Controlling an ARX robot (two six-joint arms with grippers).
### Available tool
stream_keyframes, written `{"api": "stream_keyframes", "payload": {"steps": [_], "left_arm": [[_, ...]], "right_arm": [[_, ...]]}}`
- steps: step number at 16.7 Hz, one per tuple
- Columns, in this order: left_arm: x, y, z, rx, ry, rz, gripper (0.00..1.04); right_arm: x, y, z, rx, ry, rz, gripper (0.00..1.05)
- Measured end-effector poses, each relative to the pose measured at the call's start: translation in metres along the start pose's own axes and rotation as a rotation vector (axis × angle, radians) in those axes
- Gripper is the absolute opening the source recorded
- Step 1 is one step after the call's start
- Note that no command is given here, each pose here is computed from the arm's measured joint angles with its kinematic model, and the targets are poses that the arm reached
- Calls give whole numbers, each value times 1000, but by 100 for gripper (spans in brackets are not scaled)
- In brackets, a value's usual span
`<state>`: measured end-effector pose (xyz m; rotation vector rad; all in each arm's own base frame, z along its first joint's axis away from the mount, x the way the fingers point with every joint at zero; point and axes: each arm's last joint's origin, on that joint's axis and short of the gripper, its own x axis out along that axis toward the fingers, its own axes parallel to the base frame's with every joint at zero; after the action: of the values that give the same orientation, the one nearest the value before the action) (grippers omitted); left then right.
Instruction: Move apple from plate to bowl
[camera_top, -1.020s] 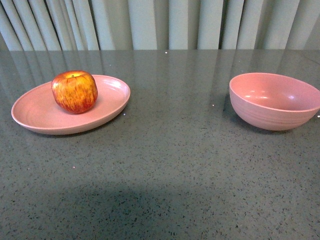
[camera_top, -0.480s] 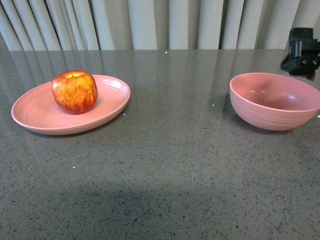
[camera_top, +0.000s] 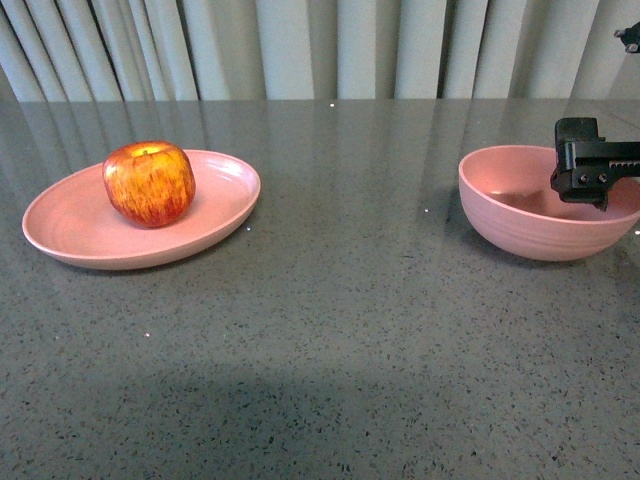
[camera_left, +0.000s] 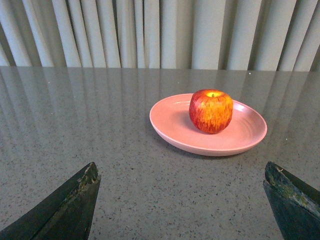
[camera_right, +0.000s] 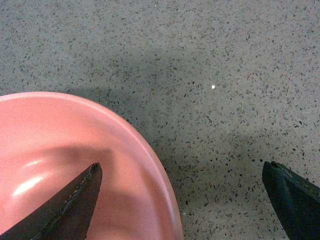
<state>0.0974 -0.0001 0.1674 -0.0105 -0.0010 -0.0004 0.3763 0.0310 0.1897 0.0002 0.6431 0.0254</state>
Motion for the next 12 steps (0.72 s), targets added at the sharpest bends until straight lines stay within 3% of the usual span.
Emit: {"api": "stream_keyframes", "payload": {"steps": [1,2,10,12], "left_arm": [[0,0,0,0,0,0,98],[0,0,0,0,0,0,98],[0,0,0,0,0,0,98],[0,0,0,0,0,0,98]], "right_arm": [[0,0,0,0,9,1,97],[0,0,0,1,9,2,89],[-6,-4,5,29,8,37,8],[-13,-5,11,30,-19,35,3]]}}
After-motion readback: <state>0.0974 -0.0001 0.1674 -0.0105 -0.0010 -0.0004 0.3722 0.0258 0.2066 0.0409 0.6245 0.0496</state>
